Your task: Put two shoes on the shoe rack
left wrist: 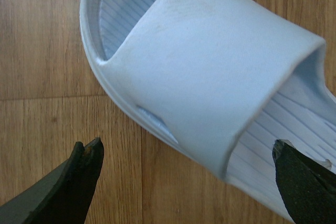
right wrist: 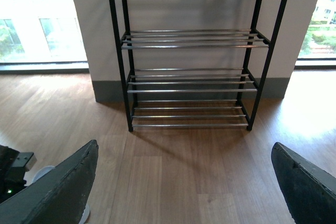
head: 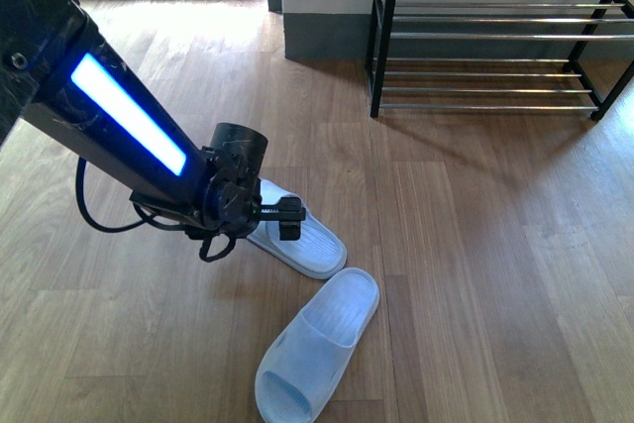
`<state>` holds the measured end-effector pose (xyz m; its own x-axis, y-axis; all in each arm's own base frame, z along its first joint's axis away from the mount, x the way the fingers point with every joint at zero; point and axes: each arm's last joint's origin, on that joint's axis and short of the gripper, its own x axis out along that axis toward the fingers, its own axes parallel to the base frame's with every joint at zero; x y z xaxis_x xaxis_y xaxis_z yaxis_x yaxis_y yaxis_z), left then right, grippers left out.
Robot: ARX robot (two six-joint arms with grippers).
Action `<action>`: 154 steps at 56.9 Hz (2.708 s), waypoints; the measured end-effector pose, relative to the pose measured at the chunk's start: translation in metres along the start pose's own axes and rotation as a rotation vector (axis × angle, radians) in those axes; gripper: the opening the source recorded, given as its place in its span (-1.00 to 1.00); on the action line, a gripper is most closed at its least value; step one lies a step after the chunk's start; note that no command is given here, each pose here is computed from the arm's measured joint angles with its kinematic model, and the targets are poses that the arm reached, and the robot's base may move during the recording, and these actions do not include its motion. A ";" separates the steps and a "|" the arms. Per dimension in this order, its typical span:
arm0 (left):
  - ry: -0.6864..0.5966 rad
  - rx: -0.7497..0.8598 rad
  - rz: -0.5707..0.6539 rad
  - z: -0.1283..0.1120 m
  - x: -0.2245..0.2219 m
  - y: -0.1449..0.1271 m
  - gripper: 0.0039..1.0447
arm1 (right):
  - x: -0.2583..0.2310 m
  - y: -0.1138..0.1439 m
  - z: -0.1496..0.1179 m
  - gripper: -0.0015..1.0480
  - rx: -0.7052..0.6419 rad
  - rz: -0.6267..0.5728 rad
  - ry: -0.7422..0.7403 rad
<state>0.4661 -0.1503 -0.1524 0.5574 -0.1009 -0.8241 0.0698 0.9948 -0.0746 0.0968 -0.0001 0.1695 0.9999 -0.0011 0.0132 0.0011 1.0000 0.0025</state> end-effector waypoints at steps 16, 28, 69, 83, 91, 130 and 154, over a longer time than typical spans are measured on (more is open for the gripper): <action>-0.060 0.147 0.129 -0.003 0.018 0.001 0.83 | 0.000 0.000 0.000 0.82 0.000 0.000 0.000; -0.063 0.189 0.216 -0.005 0.023 0.015 0.23 | 0.000 0.000 0.000 0.82 0.000 0.000 0.000; -0.118 -0.063 0.284 0.033 -0.107 0.070 -0.97 | 0.000 0.000 0.000 0.82 0.000 0.000 0.000; -0.374 -0.070 0.289 0.036 -0.274 0.077 -0.97 | 0.000 0.000 0.000 0.82 0.000 0.000 0.000; -0.515 -0.026 0.349 0.017 -0.350 0.079 -0.97 | 0.000 0.000 0.000 0.82 0.000 0.000 0.000; -0.716 0.053 0.411 -0.032 -0.462 0.082 -0.97 | 0.000 0.000 0.000 0.82 0.000 0.000 0.000; -0.715 0.054 0.419 -0.032 -0.463 0.082 -0.97 | 0.000 0.000 0.000 0.82 0.000 0.003 0.000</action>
<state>0.1877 -0.0212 0.2047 0.9360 0.2743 -0.2206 -0.2315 0.9518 0.2014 0.0968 0.0000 0.1695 0.9999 0.0023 0.0135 -0.0023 1.0000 0.0024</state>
